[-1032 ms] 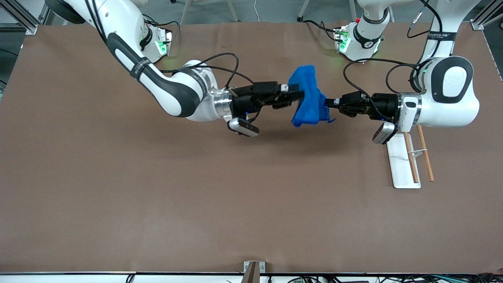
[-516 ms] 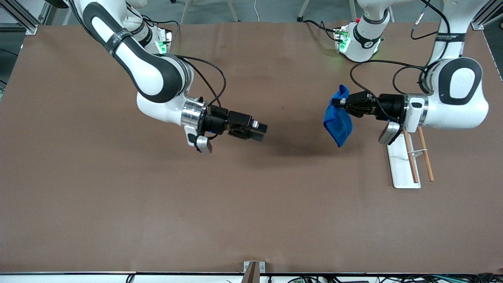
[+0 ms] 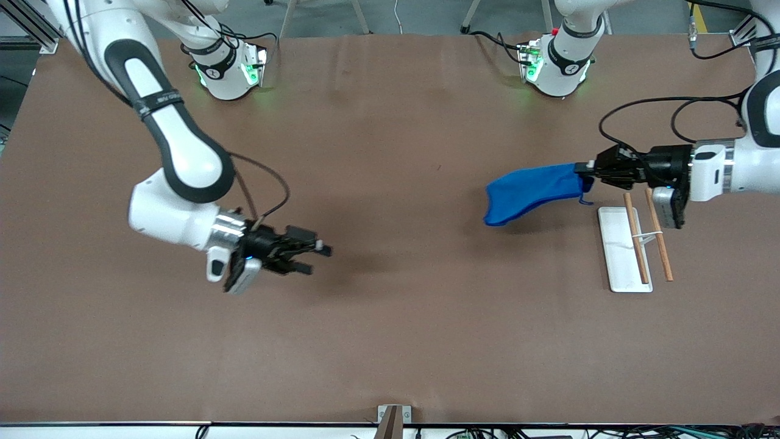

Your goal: Right arm passes towel to left arm to hang

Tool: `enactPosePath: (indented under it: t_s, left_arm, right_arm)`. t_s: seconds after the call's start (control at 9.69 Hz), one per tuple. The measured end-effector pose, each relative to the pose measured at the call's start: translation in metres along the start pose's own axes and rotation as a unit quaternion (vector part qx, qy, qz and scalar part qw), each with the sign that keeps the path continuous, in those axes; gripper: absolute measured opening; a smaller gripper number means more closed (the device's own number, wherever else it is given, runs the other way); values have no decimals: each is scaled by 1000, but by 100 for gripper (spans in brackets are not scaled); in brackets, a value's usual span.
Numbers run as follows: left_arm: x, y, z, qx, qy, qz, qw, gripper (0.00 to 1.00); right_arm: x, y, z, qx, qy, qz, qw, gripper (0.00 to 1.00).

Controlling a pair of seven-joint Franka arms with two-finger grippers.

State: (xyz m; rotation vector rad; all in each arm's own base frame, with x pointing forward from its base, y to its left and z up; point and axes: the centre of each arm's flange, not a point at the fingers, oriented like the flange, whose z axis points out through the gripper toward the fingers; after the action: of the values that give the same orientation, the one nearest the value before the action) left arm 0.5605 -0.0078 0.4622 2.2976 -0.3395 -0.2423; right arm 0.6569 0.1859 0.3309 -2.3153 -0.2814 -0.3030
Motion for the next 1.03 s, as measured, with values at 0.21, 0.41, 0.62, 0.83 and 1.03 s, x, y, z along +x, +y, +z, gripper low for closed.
enactPosePath:
  t_s: [0.21,0.41,0.62,0.83,1.03]
  left_arm:
    - [-7,-34,-33,61,12,-22,998,2]
    - [-12,-71,-54,95,33,-44,994,2]
    - [-11,-94,-59,151,32,-52,987,2]
    - [-28,-129,-87,183,59,-80,978,2]
    - [-47,-159,-118,217,68,-94,969,2]
  right_arm:
    - [5,57,-57,-106,-29,-31,993,100]
    - [10,83,-117,-209,-39,-22,977,100]
    - [15,74,-161,-328,-47,2,944,100]
    - [14,57,-190,-389,-40,67,918,100]
    - [3,47,-253,-406,-66,120,904,100]
